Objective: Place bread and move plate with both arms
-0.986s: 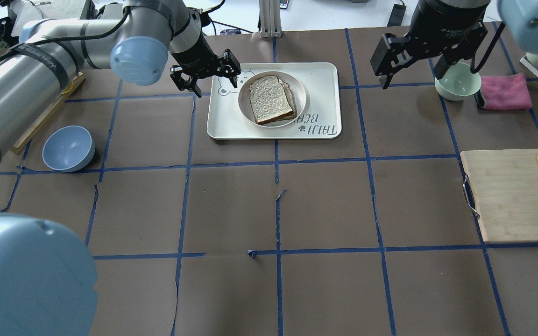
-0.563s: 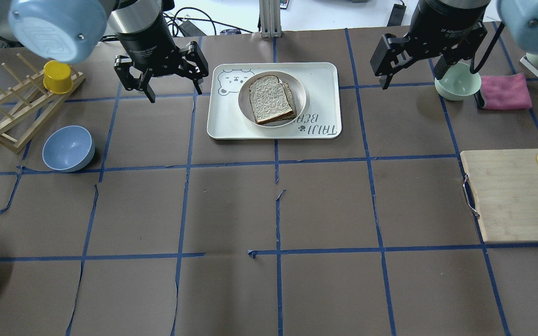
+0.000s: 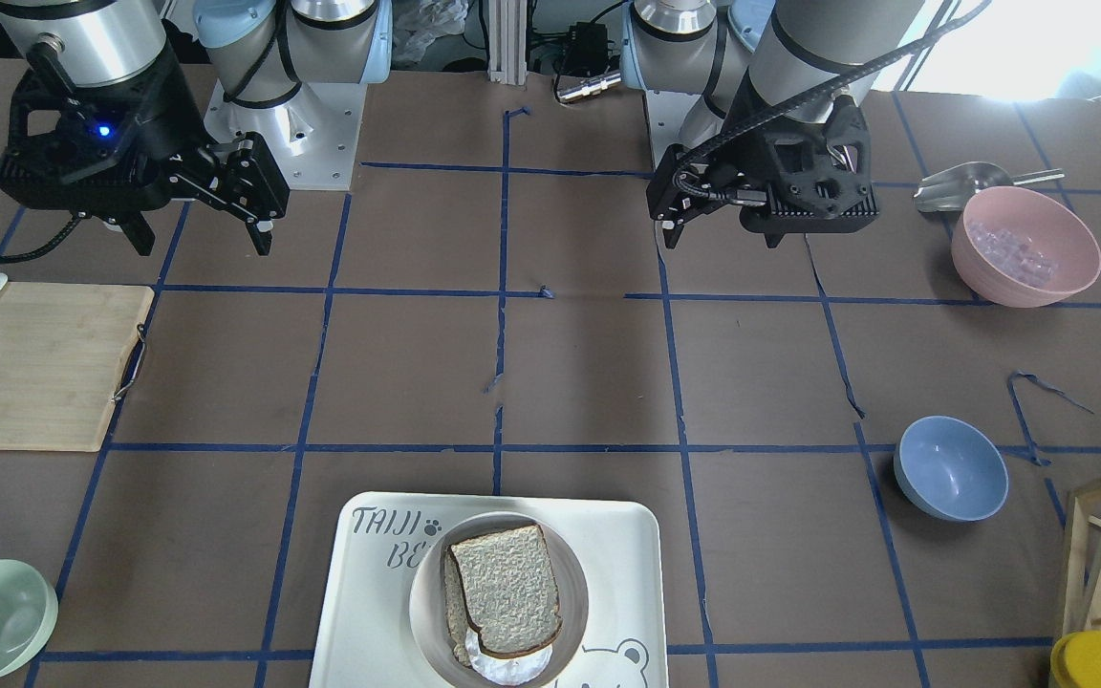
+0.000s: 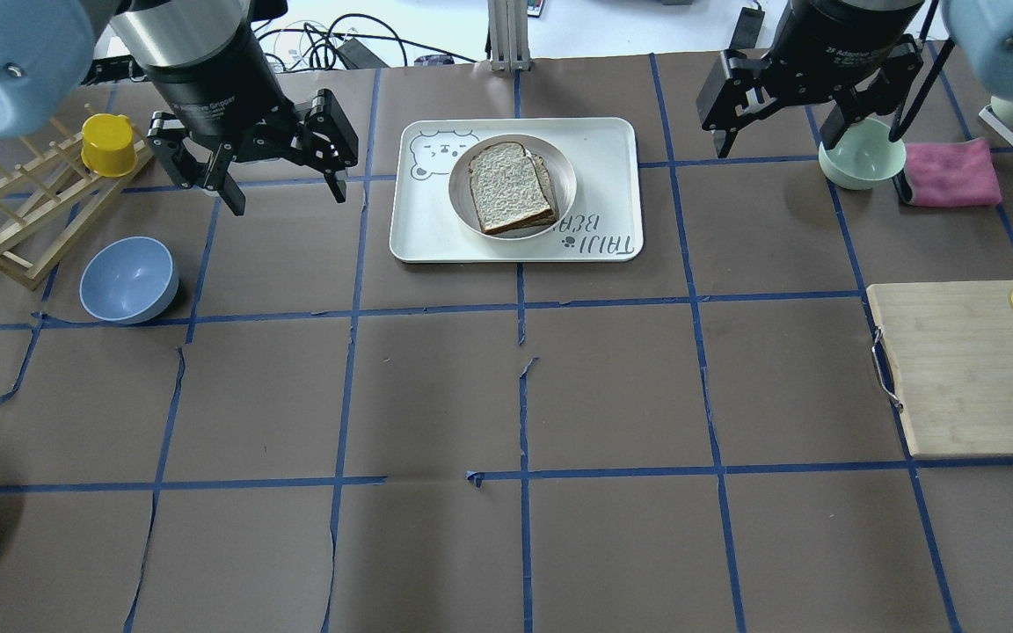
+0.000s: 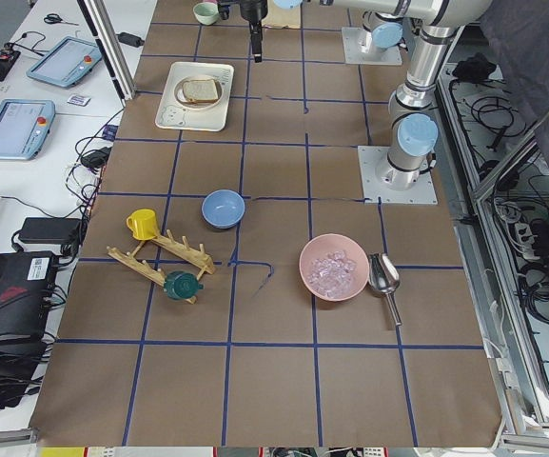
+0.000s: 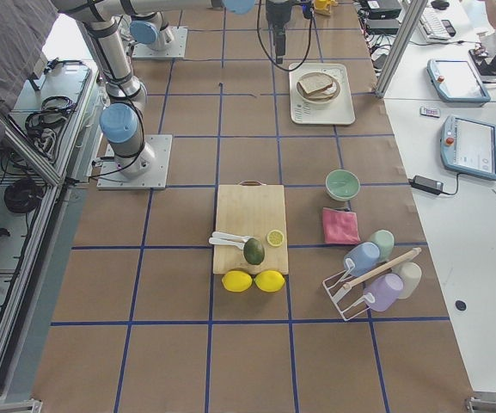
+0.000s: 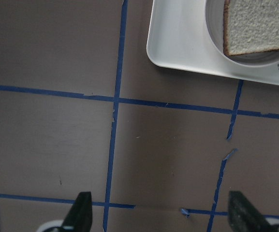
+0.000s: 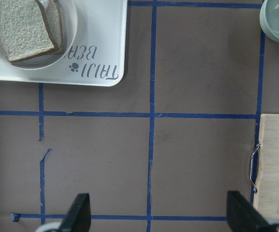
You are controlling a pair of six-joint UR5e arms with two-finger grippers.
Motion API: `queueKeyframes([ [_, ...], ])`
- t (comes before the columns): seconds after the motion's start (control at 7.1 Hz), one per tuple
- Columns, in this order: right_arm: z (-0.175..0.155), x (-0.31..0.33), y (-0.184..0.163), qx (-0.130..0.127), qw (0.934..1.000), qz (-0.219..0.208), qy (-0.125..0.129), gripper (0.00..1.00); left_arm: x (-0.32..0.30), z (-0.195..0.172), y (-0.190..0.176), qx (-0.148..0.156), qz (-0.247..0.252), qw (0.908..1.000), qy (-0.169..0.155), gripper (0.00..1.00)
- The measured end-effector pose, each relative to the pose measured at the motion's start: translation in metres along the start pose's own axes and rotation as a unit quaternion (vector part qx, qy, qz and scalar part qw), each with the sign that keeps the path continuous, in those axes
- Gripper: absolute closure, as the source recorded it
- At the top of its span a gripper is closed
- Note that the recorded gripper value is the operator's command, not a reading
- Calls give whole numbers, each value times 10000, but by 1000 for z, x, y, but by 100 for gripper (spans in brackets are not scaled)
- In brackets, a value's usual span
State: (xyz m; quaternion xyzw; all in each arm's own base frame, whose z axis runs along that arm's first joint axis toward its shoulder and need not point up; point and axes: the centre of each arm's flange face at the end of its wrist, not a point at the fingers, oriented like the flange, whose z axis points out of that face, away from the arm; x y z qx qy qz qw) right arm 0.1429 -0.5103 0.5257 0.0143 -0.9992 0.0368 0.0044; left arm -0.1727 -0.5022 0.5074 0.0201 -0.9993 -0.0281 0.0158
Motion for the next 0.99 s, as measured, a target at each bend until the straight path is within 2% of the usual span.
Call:
queueKeyframes([
  [0.28,0,0,0,-12,10000,-12,-1,0,-13,-4,-4,159,185,9997,20,0],
  [0.99,1,0,0,-29,10000,-17,-1,0,-19,-6,-8,274,187,9994,-13,0],
])
